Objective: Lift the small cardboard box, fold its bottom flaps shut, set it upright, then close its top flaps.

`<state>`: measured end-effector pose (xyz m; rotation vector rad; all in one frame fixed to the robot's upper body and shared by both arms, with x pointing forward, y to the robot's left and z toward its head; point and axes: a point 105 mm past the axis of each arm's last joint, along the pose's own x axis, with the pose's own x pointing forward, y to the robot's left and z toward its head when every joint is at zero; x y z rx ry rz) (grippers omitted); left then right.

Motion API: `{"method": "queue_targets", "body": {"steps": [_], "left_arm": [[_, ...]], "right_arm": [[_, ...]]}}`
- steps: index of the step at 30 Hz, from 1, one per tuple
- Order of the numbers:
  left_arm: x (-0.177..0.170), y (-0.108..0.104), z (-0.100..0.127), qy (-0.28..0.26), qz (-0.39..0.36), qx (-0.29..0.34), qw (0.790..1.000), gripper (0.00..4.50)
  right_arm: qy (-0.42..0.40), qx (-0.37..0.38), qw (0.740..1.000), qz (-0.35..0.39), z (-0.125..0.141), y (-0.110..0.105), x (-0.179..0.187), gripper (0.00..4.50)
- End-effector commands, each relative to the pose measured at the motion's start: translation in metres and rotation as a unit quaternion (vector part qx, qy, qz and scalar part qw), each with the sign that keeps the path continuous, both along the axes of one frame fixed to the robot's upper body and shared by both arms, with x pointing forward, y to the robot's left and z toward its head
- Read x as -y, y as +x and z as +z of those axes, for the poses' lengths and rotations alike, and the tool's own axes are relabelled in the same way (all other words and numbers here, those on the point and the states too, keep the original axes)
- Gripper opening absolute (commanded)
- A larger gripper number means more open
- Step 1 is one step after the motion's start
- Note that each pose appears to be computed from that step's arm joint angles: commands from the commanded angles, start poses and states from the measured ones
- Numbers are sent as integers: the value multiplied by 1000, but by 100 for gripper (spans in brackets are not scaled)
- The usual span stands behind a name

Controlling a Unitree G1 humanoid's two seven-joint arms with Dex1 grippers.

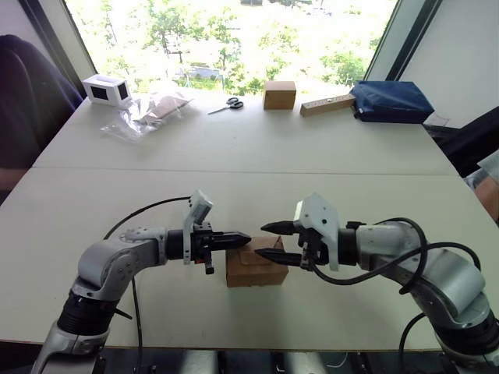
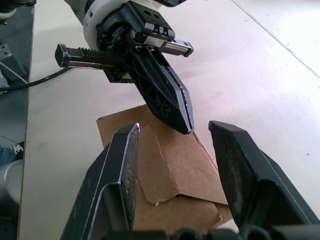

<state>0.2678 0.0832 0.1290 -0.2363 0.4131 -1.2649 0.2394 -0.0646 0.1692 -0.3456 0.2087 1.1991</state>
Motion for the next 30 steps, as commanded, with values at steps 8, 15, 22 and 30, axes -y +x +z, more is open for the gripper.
{"method": "queue_targets", "body": {"steps": [8,15,22,30], "left_arm": [[-2,5,9,-29,14,5,999,0],[-4,2,5,-27,12,0,1000,0],[-4,3,5,-35,16,-5,999,0],[-5,5,4,-39,21,-8,999,0]], "right_arm": [[-65,41,997,24,-13,0,-6,228],[-115,63,991,5,-31,12,0,228],[-136,89,987,-2,-37,19,5,228],[-50,64,997,21,-11,3,-4,228]]}}
